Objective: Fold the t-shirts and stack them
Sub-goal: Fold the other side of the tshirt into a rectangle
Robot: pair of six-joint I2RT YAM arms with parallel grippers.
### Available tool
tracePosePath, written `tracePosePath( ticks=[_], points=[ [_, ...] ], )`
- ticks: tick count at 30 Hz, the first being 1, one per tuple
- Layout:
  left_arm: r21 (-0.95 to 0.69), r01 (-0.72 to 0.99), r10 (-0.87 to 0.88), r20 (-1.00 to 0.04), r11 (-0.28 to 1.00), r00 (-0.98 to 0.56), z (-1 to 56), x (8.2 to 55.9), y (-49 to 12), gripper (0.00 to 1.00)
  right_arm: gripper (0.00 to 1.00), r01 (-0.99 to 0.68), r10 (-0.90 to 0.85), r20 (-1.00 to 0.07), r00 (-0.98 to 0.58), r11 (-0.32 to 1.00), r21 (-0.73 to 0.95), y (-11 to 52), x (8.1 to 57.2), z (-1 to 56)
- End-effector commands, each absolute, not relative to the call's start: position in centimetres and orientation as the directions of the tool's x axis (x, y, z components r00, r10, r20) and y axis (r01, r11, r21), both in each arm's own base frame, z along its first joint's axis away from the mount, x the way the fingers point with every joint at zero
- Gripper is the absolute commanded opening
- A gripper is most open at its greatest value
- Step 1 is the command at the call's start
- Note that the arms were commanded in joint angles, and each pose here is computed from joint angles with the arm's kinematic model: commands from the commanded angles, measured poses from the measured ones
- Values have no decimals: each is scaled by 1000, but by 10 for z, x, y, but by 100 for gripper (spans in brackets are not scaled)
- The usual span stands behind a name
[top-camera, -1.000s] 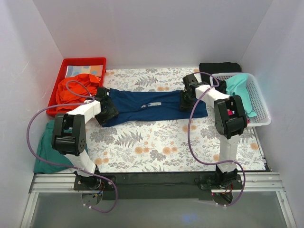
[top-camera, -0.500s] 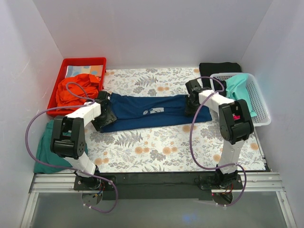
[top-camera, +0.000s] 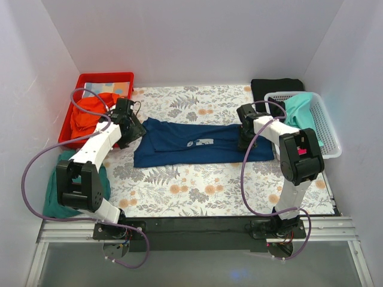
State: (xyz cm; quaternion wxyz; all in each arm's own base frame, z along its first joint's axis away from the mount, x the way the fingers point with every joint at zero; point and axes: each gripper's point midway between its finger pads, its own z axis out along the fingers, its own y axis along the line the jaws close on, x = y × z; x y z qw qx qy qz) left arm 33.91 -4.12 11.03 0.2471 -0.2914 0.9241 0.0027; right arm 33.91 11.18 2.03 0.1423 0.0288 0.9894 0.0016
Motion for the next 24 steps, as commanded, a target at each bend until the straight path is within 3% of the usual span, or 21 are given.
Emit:
tracePosePath(
  ticks=[1,9,15,22,24],
  points=[
    [-264,-485,-552,-430,834,-715,125,355,-72,69,32,48,41,-314,-948,999,-15,111,341,47],
    [-359,-468,-574,-296,807,-763,96,357,-112,68,34,21,44,-417,-908,998,60,133,371,91],
    [-360,-464,-565,-258,809,-784,78,357,-125,67,34,-1,46,-477,-878,995,97,144,389,119],
    [-329,-459,-543,-240,825,-804,63,354,-134,59,35,3,40,-474,-880,997,78,140,387,120],
    [-320,-462,-541,-233,827,-808,60,353,-135,53,34,9,45,-469,-882,997,77,139,386,118]
  ],
)
